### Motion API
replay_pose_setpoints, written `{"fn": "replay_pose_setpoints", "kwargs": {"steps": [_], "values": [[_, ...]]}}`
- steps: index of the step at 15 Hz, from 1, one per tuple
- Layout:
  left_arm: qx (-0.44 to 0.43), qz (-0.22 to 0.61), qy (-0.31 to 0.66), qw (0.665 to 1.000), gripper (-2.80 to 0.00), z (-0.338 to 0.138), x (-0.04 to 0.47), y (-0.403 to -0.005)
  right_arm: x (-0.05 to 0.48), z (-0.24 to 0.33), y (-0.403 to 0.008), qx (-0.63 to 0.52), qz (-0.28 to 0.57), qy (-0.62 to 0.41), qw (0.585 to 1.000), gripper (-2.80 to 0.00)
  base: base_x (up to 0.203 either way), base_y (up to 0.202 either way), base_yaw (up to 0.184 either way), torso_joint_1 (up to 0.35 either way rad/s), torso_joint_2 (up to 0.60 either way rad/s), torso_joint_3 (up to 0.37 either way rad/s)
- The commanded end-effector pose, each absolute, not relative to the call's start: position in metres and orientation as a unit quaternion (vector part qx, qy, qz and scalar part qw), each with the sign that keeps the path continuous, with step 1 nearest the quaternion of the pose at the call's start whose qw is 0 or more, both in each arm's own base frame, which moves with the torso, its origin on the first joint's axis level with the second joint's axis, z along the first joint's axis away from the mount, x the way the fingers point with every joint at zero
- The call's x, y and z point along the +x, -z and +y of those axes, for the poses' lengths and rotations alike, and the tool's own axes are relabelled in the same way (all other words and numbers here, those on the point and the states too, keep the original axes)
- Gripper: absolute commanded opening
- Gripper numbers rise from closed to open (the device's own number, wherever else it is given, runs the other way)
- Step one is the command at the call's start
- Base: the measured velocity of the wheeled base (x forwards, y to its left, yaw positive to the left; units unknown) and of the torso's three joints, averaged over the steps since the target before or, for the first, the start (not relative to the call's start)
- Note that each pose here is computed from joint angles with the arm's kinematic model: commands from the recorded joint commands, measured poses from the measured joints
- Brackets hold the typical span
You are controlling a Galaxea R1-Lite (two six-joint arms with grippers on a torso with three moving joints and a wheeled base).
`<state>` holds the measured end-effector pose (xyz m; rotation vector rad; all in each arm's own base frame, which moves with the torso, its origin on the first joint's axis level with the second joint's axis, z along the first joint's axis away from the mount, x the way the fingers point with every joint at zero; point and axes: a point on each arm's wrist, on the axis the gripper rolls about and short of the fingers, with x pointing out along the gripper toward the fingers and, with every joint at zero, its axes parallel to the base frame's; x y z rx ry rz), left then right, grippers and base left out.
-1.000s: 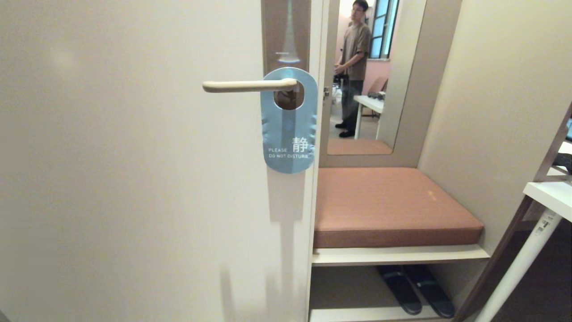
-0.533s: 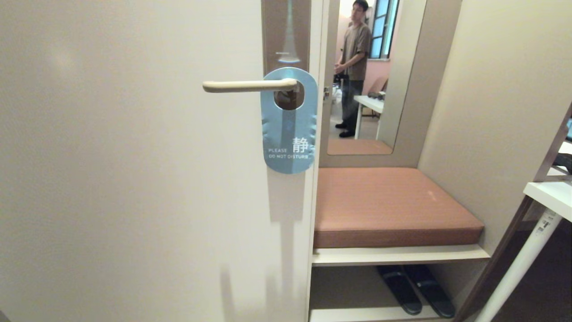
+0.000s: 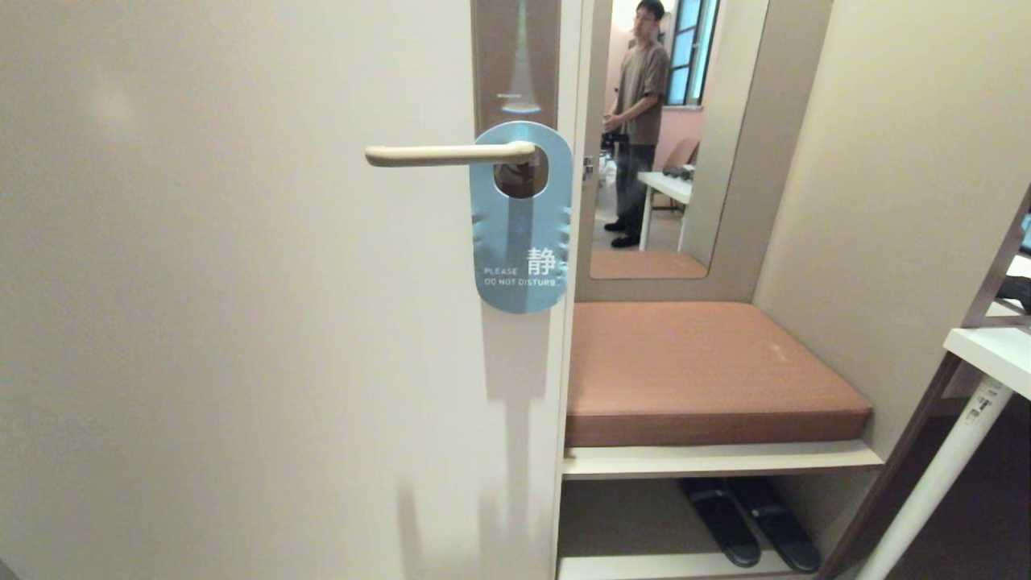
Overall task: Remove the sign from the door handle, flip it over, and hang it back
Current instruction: Take down the sign
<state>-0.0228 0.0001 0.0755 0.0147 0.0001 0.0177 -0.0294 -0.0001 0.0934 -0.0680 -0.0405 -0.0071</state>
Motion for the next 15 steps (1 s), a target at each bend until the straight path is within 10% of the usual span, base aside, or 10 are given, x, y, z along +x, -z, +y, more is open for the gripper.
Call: {"fn": "replay_pose_setpoints", "kwargs": {"steps": [1,15], "values": [[0.007,0.0,-0.009,1.0,-2.8,0.0001,-0.0228,-0.0755,-0.0306,-0.0001,-0.0959,-0.034,-0.02,0.004,0.999,-2.8,0.0,0.0,0.0,0.0,0.0,0.0],[0.008,0.0,-0.009,1.0,-2.8,0.0001,-0.0228,-0.0755,-0.0321,-0.0001,-0.0997,-0.031,-0.022,0.003,0.999,-2.8,0.0,0.0,0.0,0.0,0.0,0.0]]}}
